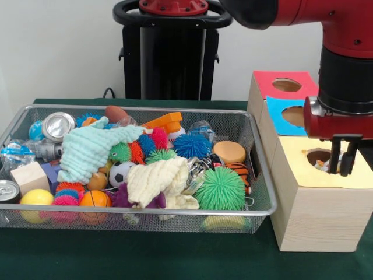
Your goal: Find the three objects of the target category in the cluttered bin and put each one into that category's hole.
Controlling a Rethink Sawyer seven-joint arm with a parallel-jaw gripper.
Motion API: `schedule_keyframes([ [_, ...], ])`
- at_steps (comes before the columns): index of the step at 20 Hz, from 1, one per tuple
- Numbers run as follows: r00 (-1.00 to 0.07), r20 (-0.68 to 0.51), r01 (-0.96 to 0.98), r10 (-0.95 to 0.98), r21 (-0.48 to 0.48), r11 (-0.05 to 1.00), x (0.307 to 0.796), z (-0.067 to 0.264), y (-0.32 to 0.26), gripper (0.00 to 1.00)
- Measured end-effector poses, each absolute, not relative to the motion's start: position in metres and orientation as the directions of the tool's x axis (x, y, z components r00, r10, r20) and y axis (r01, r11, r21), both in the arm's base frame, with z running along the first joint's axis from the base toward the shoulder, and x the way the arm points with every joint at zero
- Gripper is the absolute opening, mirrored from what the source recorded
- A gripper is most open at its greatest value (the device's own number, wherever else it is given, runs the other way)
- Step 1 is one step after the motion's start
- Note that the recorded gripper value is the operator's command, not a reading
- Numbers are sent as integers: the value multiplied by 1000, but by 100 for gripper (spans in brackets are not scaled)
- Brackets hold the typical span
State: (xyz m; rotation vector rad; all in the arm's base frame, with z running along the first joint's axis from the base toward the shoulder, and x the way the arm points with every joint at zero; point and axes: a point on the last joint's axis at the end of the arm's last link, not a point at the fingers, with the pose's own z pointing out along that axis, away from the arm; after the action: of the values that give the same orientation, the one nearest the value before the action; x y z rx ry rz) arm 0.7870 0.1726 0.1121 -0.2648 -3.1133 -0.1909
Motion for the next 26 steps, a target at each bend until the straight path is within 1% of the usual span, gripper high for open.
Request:
schedule_keyframes([
  [7,-982,72,182,176,87,979,808,111,165,0],
  [14,-963,168,209,209,-19,978,836,129,131,0],
  [19,-960,149,232,235,-41,972,854,140,108,0],
  [26,-963,51,263,266,-63,963,884,163,68,0],
])
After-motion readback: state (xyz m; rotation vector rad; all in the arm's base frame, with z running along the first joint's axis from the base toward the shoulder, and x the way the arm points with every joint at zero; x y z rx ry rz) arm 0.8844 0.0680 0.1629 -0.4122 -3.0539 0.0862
